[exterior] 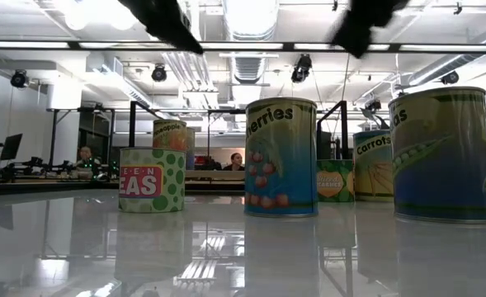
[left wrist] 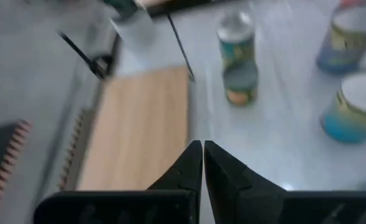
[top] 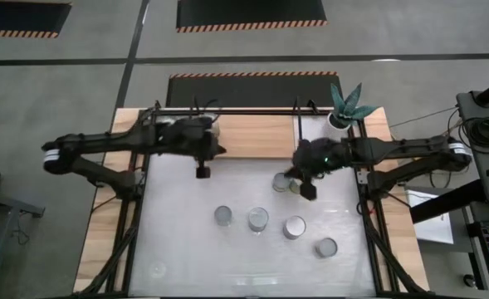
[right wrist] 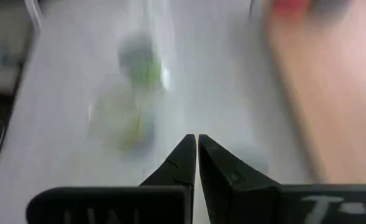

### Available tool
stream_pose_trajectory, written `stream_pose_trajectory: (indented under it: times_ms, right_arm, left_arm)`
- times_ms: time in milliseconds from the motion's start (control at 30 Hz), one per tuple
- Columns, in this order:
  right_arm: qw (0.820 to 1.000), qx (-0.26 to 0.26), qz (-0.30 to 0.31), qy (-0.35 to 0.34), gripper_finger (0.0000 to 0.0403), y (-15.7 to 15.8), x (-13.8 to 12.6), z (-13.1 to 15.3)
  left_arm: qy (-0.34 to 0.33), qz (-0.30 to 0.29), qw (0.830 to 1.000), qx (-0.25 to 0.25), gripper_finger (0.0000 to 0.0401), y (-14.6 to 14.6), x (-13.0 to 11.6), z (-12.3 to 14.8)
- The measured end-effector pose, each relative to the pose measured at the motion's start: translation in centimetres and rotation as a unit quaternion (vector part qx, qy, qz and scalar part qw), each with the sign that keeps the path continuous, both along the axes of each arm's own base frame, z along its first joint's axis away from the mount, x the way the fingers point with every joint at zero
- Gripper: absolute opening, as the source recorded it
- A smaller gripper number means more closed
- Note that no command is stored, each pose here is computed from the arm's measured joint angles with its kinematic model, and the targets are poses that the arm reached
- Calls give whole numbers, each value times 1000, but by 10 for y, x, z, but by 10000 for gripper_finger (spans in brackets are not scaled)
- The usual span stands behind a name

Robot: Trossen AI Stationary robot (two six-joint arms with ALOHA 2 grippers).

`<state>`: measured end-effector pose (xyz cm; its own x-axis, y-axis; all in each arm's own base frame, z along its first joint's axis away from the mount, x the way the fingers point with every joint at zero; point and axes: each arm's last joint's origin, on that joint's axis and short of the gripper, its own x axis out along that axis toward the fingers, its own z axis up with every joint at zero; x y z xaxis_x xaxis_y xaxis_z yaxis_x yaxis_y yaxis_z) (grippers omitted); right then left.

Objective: Pick and place cans onto a shelf
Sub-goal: Put the canned carrots on the shelf

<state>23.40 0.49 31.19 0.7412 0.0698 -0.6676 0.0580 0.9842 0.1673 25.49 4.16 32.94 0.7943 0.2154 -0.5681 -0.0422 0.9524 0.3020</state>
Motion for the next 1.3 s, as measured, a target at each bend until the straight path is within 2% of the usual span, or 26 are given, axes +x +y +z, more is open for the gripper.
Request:
stream_pose_trajectory:
  times_ms: [67,167,267,367,500,633,833,967,1067,1300]
  right_arm:
    - [994,36,-40,93,9,4,-11,-5]
    - [971,63,-140,183,9,3,-26,-12]
    - [954,74,-210,200,9,1,-31,-19]
    - [945,92,-239,204,19,0,-30,-25]
    - [931,100,-267,226,69,-1,-24,-37]
    - [921,94,-287,247,153,-1,-15,-48]
    - [914,69,-278,288,287,-1,2,-64]
    - [905,62,-284,311,356,-1,11,-73]
    - [898,62,-292,323,376,-2,17,-78]
    - [889,53,-295,347,379,-8,26,-91]
  left_arm:
    - [-37,6,999,16,0,-7,-9,3]
    - [-84,0,996,23,0,-13,-21,6]
    - [-114,-1,993,28,0,-15,-32,8]
    - [-127,0,991,29,0,-15,-40,9]
    - [-136,-1,990,32,0,-16,-46,11]
    - [-130,-6,991,42,0,-16,-48,8]
    - [-121,-15,990,65,0,-16,-46,7]
    - [-116,8,989,86,0,-14,-46,7]
    - [-110,28,989,96,0,-13,-45,6]
    - [-104,29,989,97,0,-12,-43,4]
